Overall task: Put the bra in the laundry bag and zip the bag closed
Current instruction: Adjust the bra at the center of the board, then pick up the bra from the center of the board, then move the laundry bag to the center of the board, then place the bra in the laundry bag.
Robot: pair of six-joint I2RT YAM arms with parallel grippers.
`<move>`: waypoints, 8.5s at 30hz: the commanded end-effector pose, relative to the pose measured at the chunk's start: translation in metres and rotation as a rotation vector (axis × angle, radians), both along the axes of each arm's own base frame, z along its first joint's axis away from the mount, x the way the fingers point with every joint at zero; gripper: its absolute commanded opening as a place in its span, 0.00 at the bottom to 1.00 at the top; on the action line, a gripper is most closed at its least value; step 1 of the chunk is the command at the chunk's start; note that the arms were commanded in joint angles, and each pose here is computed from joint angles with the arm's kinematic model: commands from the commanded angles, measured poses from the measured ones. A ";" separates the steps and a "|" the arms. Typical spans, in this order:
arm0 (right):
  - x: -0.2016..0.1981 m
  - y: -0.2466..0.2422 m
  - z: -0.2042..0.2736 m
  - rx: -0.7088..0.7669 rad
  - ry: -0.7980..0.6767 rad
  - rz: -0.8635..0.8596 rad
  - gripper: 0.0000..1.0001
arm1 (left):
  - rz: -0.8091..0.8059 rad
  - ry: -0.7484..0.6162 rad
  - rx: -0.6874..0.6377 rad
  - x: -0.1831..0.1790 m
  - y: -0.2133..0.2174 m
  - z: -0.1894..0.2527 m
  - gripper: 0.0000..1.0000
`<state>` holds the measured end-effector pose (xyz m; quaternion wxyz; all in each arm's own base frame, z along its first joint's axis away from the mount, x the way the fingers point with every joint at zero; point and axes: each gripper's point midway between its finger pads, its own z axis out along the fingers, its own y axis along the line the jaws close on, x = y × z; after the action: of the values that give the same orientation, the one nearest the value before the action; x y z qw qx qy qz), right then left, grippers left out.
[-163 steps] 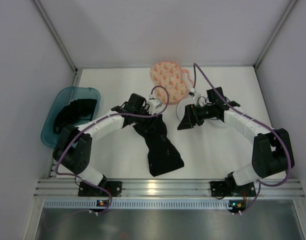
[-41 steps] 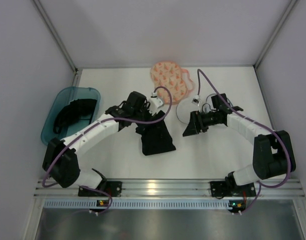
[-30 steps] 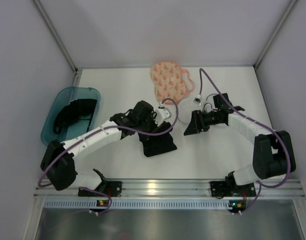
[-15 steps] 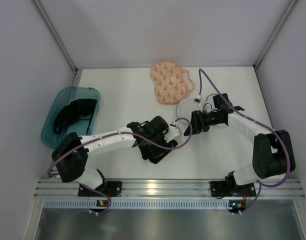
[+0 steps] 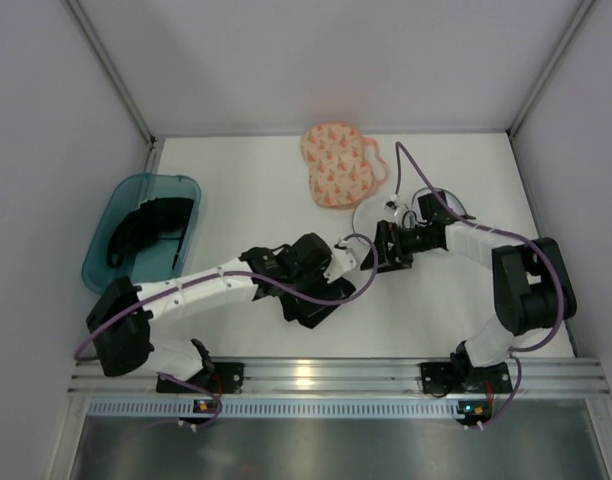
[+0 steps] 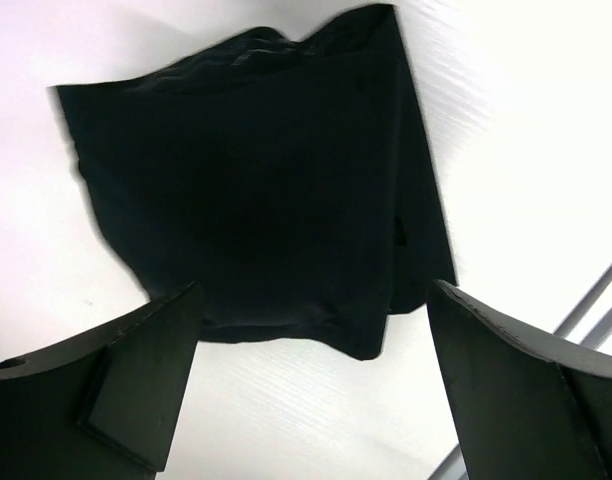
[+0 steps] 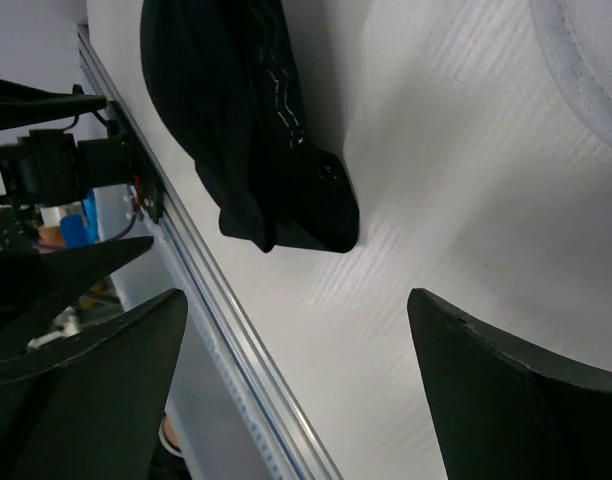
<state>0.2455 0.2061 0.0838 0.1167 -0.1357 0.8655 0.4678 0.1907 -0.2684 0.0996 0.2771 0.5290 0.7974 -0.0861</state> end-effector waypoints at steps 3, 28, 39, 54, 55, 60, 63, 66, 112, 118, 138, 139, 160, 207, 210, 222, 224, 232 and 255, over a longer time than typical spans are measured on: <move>0.008 0.021 -0.024 0.024 0.177 -0.048 0.96 | 0.078 -0.114 -0.161 0.016 0.010 0.037 0.99; -0.015 0.087 -0.051 0.003 0.338 0.068 0.33 | -0.125 -0.298 -0.133 -0.002 0.009 0.016 0.99; -0.012 0.102 -0.013 0.148 0.407 0.075 0.00 | -0.229 -0.434 -0.067 -0.023 0.008 0.008 0.99; -0.005 0.112 0.008 0.244 0.542 -0.020 0.00 | -0.111 -0.507 -0.053 -0.024 -0.027 -0.006 0.99; -0.005 0.113 0.009 0.247 0.548 -0.021 0.00 | -0.112 -0.513 -0.039 -0.023 -0.028 -0.011 0.99; -0.009 0.112 0.014 0.254 0.567 -0.034 0.00 | -0.079 -0.572 0.018 -0.013 -0.029 -0.026 0.99; -0.010 0.112 0.012 0.249 0.575 -0.042 0.00 | -0.069 -0.597 0.094 -0.008 -0.022 -0.043 0.99; -0.011 0.113 0.014 0.253 0.576 -0.038 0.00 | -0.042 -0.617 0.136 -0.004 -0.015 -0.056 0.99; 0.116 -0.078 0.165 -0.398 -0.583 -0.208 0.99 | -0.017 -0.147 -0.205 0.003 -0.016 0.037 0.00; 0.118 -0.137 0.157 -0.512 -0.541 -0.284 0.99 | 0.004 -0.004 -0.372 0.004 -0.019 0.077 0.00; 0.168 -0.243 0.048 -0.758 -0.286 -0.175 0.57 | 0.200 0.385 -0.943 0.052 0.017 0.192 0.00; 0.170 -0.242 0.042 -0.755 -0.283 -0.163 0.55 | 0.229 0.372 -0.961 0.060 0.025 0.195 0.00; 0.076 -0.052 0.033 -0.541 -0.366 0.260 0.00 | 0.301 0.513 -1.052 0.018 0.048 0.168 0.00; -0.003 -0.006 0.099 -0.216 -0.367 0.295 0.00 | 0.431 0.927 -1.103 0.051 -0.165 0.040 0.00; -0.013 -0.004 0.100 -0.192 -0.366 0.300 0.00 | 0.539 0.926 -1.062 0.061 -0.160 0.041 0.00; -0.029 0.030 0.138 0.100 -0.244 0.265 0.00 | 0.954 0.595 -0.585 0.076 -0.067 0.059 0.00; -0.030 0.035 0.144 0.152 -0.219 0.264 0.00 | 0.975 0.526 -0.557 0.079 -0.055 0.066 0.00; -0.021 0.055 0.153 0.329 -0.059 0.180 0.00 | 0.992 0.256 -0.277 0.080 0.001 0.037 0.00; -0.019 0.020 0.100 0.377 0.161 0.025 0.00 | 0.870 0.837 -0.570 0.086 -0.150 0.034 0.00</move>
<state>0.2318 0.2314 0.1693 0.0544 -0.0541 0.7914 0.6064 0.2866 -0.4025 0.0973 0.1149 -0.0032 0.9557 -0.2709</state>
